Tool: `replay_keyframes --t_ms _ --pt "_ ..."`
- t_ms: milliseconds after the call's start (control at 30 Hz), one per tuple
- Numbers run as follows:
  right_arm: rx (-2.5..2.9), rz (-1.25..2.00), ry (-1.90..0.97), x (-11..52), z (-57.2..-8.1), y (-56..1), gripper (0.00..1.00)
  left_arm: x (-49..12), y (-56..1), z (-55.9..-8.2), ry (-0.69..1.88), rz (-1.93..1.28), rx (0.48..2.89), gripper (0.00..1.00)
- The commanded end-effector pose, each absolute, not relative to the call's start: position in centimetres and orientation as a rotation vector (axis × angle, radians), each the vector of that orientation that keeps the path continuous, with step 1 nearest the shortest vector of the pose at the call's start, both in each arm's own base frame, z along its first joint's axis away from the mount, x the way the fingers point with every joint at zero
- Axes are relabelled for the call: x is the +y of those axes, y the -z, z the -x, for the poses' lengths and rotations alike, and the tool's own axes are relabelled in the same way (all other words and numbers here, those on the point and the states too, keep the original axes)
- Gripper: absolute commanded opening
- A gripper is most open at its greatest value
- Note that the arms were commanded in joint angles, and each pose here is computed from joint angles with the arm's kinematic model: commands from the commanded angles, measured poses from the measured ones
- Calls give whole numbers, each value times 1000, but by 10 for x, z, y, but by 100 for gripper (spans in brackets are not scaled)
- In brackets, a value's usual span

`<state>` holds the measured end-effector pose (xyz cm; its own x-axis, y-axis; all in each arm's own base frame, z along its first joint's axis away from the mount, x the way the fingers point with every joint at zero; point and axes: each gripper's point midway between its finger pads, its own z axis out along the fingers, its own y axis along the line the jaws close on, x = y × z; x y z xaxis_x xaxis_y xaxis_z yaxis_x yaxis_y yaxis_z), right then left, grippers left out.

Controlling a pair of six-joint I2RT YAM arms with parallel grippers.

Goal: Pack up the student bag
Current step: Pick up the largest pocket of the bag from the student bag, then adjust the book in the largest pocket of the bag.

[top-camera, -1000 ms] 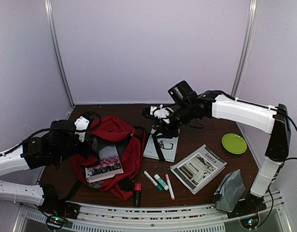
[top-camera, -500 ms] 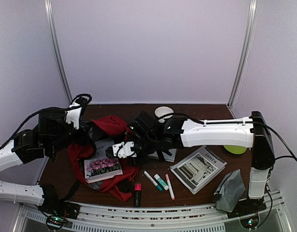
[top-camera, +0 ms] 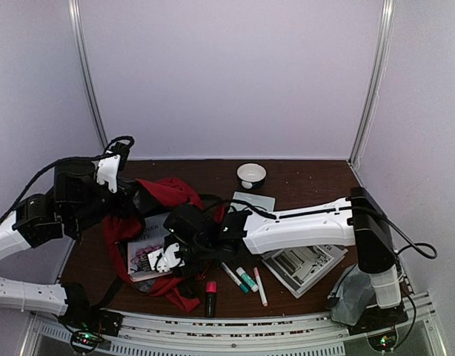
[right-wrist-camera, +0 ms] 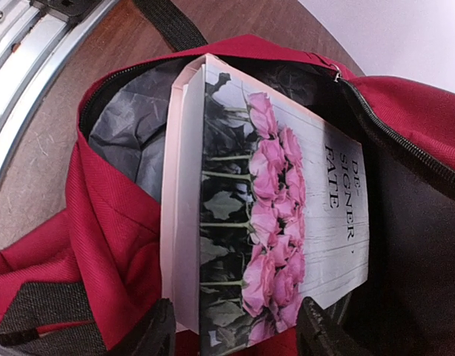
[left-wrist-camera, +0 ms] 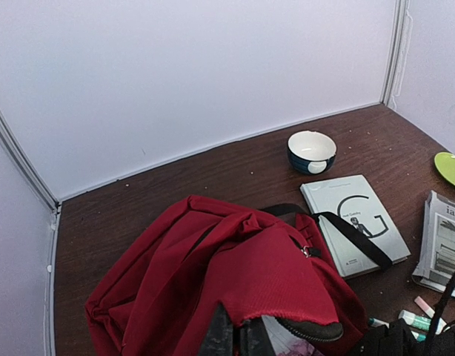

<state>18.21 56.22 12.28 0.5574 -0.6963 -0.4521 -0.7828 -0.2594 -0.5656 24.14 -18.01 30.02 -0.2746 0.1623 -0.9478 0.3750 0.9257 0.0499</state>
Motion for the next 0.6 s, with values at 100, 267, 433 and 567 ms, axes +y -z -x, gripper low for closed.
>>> replay_keyframes --t_ms 100,267,433,567 --pt "1154 1988 28 561 -199 -116 44 -172 -337 -241 280 -299 1772 0" --pt "1156 1990 93 556 -205 -110 40 -172 -340 -241 283 -299 1770 0" --pt "1157 1993 -44 550 -182 -131 43 -174 -336 -243 257 -318 1784 0" --pt "1123 2070 -123 545 -155 -133 44 -176 -331 -245 257 -311 1795 0"
